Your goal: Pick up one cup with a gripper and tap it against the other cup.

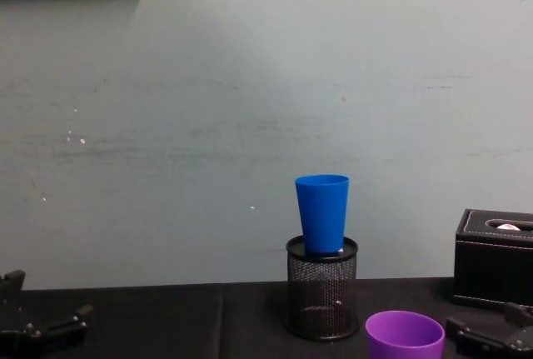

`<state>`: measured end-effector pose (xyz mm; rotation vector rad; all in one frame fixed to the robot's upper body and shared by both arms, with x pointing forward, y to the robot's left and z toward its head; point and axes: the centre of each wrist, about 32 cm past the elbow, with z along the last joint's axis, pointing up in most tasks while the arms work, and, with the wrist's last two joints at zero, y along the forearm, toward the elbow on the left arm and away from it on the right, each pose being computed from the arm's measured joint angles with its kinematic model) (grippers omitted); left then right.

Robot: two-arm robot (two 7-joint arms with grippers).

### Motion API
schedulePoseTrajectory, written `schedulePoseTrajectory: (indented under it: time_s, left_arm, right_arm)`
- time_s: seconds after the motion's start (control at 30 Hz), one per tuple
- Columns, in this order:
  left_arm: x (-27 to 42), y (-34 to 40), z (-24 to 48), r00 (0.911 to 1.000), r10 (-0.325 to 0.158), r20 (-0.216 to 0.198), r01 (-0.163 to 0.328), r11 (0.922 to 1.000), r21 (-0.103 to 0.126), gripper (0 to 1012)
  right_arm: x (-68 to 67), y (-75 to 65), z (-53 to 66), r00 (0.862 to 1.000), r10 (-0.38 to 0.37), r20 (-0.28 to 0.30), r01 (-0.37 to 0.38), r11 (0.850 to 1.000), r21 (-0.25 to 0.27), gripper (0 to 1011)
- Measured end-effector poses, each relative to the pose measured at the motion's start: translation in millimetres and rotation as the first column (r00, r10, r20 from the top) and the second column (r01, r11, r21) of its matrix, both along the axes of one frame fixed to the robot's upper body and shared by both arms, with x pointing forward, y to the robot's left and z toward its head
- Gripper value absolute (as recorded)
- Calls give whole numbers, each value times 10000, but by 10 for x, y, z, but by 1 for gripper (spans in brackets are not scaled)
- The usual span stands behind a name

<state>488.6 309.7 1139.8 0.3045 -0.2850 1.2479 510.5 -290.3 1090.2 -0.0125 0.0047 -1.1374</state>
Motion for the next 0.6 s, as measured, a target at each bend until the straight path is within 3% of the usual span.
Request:
schedulePoseTrajectory:
  time_s: [0.6]
  left_arm:
    - [0,0,0,10000,0,0,0,10000,0,1011]
  right_arm:
    - [0,0,0,10000,0,0,0,10000,1,1004]
